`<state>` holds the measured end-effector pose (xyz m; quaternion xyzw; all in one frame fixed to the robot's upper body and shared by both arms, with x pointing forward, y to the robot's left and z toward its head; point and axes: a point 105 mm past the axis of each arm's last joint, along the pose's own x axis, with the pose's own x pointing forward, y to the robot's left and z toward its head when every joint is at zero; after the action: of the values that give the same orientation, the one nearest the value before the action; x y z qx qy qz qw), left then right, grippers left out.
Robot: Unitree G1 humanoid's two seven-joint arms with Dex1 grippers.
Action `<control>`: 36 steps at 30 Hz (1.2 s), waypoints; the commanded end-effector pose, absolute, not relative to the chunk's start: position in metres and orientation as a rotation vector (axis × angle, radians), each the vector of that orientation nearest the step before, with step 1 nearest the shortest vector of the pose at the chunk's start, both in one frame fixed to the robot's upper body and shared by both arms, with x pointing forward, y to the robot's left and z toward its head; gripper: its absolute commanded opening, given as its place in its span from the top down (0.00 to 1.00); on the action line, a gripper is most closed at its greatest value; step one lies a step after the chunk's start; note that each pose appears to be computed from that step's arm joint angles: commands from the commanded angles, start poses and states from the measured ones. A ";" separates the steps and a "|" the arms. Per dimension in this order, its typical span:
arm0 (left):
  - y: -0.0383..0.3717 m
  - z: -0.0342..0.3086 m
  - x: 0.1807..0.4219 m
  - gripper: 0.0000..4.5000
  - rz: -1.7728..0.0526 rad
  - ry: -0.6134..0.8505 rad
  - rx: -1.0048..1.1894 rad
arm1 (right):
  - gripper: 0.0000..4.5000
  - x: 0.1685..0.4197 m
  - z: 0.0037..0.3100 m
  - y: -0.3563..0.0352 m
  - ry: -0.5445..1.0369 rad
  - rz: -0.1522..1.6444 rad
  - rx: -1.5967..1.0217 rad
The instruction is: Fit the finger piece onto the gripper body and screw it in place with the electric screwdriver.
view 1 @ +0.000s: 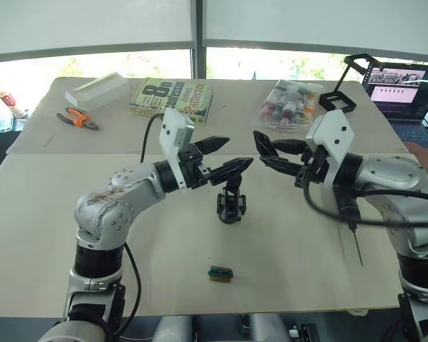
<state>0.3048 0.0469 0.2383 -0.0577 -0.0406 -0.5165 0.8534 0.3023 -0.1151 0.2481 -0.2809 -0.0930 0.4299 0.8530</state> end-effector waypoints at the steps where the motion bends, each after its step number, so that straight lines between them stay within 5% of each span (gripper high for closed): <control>1: 0.035 0.257 0.306 0.00 -1.058 -0.181 -0.175 | 0.75 0.298 0.259 -0.108 -0.328 0.877 -0.636; 3: 0.032 0.263 0.307 0.00 -1.041 -0.204 -0.231 | 0.75 0.297 0.259 -0.106 -0.355 0.885 -0.661; 5: 0.031 0.268 0.309 0.12 -1.024 -0.227 -0.303 | 0.75 0.298 0.258 -0.105 -0.361 0.886 -0.654; 10: 0.024 0.264 0.305 0.62 -1.050 -0.212 -0.310 | 0.75 0.298 0.257 -0.102 -0.370 0.893 -0.656; 14: 0.024 0.264 0.303 0.64 -1.067 -0.200 -0.369 | 0.75 0.300 0.262 -0.102 -0.374 0.882 -0.641; 18: 0.024 0.259 0.305 1.00 -1.067 -0.176 -0.399 | 0.75 0.300 0.266 -0.099 -0.388 0.876 -0.634; 22: 0.025 0.263 0.308 1.00 -1.065 -0.187 -0.388 | 0.75 0.299 0.267 -0.098 -0.387 0.892 -0.659; 24: 0.026 0.267 0.309 1.00 -1.072 -0.198 -0.379 | 0.51 0.295 0.263 -0.099 -0.353 0.941 -0.674; 30: 0.026 0.279 0.285 1.00 -1.395 -0.172 -0.075 | 0.06 0.280 0.281 -0.111 -0.132 1.234 -0.438; 36: 0.038 0.281 0.265 1.00 -1.691 -0.048 0.128 | 0.06 0.259 0.281 -0.113 0.223 1.558 -0.211</control>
<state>0.2760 0.0404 0.2761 0.0438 -0.0216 -0.7131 0.6994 0.2702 -0.1156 0.2816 -0.1172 0.0714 0.6638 0.7352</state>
